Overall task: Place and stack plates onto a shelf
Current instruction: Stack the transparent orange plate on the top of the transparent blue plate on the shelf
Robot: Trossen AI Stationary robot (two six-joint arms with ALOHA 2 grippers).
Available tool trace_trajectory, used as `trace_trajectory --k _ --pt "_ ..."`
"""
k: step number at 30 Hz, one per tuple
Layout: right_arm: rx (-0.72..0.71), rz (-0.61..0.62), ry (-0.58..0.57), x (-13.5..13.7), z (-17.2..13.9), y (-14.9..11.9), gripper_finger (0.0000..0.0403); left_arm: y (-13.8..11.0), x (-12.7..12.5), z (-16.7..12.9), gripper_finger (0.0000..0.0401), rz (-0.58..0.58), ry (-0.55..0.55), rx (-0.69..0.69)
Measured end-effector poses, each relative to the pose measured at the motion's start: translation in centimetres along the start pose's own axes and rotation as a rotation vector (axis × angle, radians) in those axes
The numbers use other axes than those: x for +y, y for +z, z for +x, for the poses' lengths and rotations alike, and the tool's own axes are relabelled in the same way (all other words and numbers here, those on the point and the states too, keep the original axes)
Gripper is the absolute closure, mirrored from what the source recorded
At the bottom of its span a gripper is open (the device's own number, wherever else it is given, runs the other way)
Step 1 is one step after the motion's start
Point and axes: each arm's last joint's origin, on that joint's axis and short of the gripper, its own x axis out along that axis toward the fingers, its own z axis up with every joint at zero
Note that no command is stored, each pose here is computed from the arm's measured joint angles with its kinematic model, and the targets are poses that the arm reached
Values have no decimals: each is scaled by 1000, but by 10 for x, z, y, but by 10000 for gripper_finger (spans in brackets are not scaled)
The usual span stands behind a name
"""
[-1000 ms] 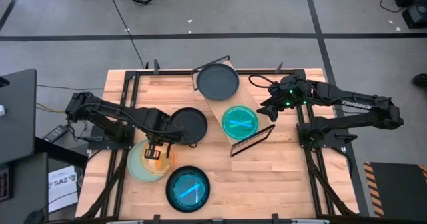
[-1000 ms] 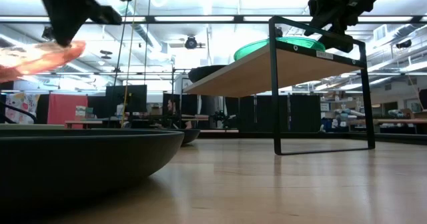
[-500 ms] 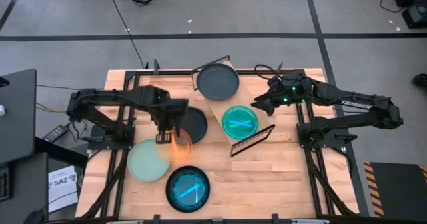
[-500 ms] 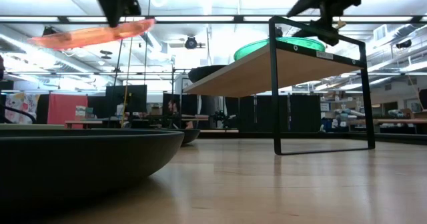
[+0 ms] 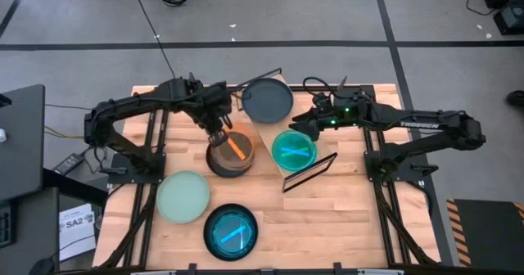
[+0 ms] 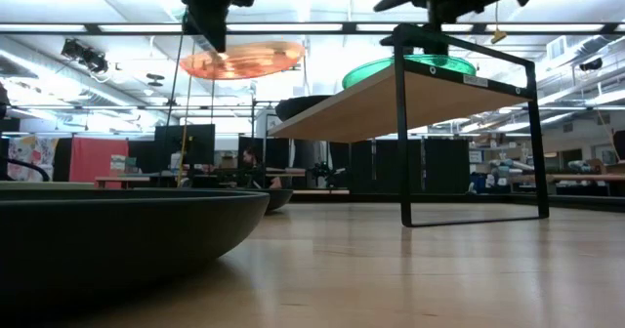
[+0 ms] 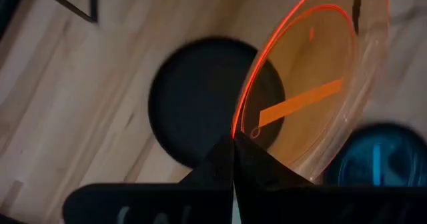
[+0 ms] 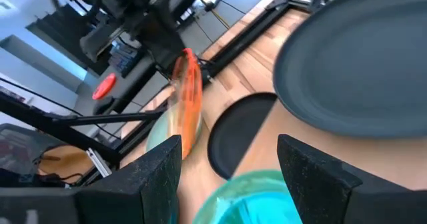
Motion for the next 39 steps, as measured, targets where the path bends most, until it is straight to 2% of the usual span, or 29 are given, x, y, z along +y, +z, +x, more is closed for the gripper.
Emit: trace_trajectory --k 11,15,22,29,39 --pt "14 -1 0 -9 38 -7 151 20 25 -2 401 -179 -10 -156" --pt "9 -2 4 -12 49 -9 152 24 30 -3 401 -199 -43 -190" --pt "-17 -7 23 -15 61 -10 162 27 37 -4 401 -223 -38 -213" --pt "-32 -8 17 -15 63 -9 185 28 37 -4 401 -246 -41 -218" --pt "-52 -10 17 -14 63 -8 237 28 37 -4 401 -298 -47 -220"
